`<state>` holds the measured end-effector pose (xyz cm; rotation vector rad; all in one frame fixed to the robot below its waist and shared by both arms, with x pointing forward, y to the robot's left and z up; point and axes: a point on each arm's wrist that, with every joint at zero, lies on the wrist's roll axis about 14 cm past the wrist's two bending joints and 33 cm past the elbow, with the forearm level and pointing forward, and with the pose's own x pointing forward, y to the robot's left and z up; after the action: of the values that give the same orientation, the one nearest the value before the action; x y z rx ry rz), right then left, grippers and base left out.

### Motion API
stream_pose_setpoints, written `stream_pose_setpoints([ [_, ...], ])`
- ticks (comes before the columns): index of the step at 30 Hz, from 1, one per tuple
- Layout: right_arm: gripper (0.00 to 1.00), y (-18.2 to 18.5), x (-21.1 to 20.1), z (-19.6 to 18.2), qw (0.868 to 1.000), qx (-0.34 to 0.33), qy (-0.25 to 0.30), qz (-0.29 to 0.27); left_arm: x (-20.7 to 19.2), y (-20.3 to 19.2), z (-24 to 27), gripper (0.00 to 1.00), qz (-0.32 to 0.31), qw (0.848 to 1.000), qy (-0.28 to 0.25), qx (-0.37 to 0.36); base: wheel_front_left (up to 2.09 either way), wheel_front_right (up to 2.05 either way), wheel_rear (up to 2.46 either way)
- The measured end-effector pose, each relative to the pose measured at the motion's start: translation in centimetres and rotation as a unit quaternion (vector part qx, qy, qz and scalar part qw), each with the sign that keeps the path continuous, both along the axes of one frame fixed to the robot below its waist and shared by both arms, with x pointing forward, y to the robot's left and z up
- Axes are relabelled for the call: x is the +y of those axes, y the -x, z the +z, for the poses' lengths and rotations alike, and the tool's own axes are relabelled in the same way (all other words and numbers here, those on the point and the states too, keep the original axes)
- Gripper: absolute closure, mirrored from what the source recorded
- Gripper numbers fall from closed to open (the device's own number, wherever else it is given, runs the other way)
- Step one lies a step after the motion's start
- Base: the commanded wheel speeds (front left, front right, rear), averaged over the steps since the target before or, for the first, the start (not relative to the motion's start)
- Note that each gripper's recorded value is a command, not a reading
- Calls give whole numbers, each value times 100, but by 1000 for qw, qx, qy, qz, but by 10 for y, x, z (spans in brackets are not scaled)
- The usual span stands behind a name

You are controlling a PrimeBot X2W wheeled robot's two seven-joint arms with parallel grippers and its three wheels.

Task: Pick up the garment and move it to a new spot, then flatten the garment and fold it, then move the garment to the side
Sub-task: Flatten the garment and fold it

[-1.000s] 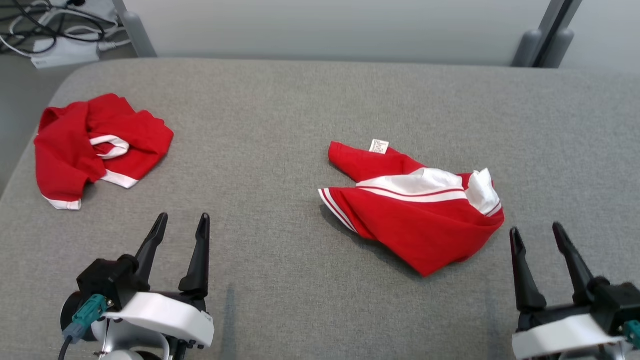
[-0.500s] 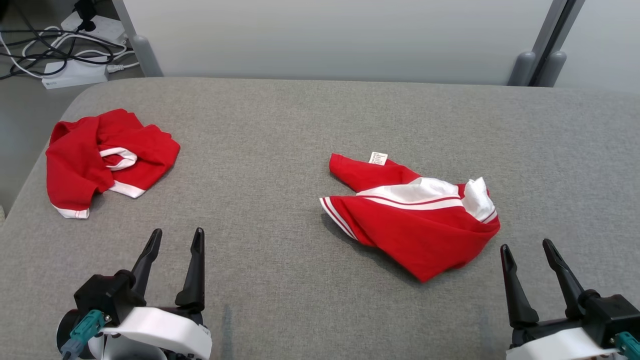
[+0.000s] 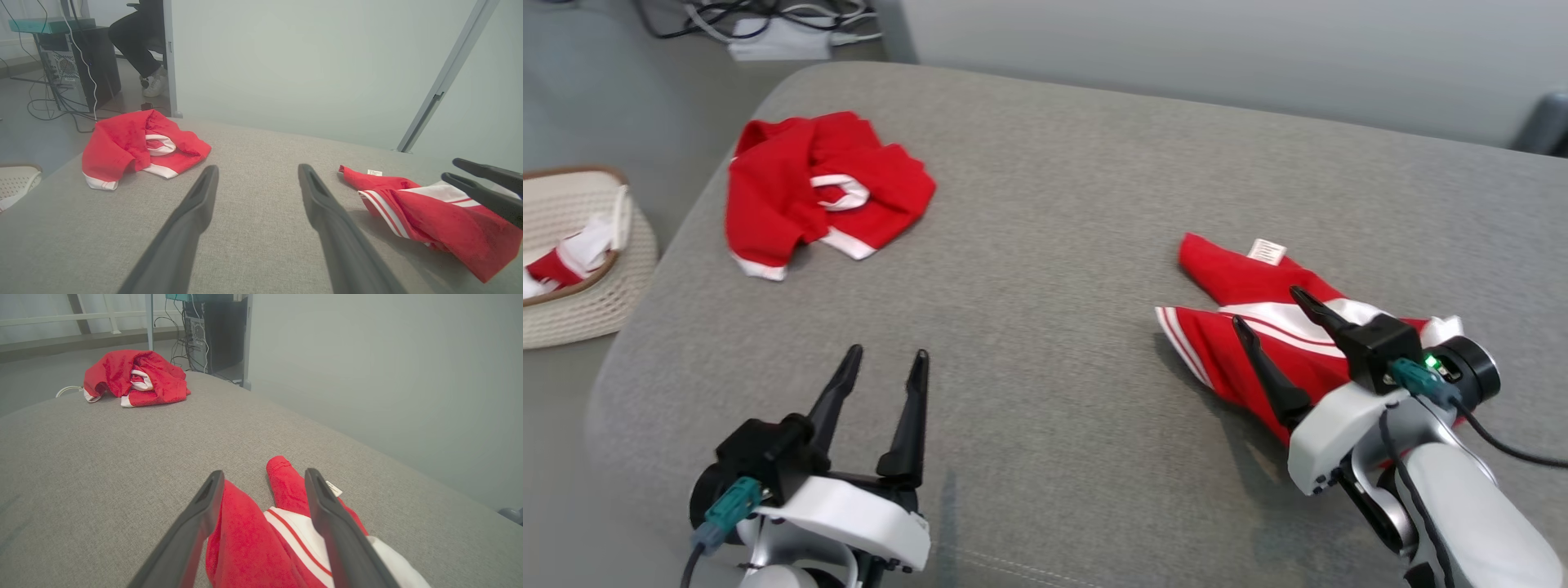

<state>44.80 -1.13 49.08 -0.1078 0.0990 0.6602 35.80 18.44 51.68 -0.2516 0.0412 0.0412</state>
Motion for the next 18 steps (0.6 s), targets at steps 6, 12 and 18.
stream_pose_setpoints([
  [6, 0, -1, 34, -40, 993, 71, 63, 64, 11, 9, -5, 0, 23, 1000, 4, 4, 0, 0, 0],
  [12, 0, 0, 33, -70, 982, 132, 117, 71, 14, 10, -7, 0, 31, 999, 7, 2, 0, 0, 0],
  [18, 100, -4, 27, -78, 975, 154, 149, 68, 10, 4, -9, 0, 25, 1000, 9, 2, 0, 0, 0],
])
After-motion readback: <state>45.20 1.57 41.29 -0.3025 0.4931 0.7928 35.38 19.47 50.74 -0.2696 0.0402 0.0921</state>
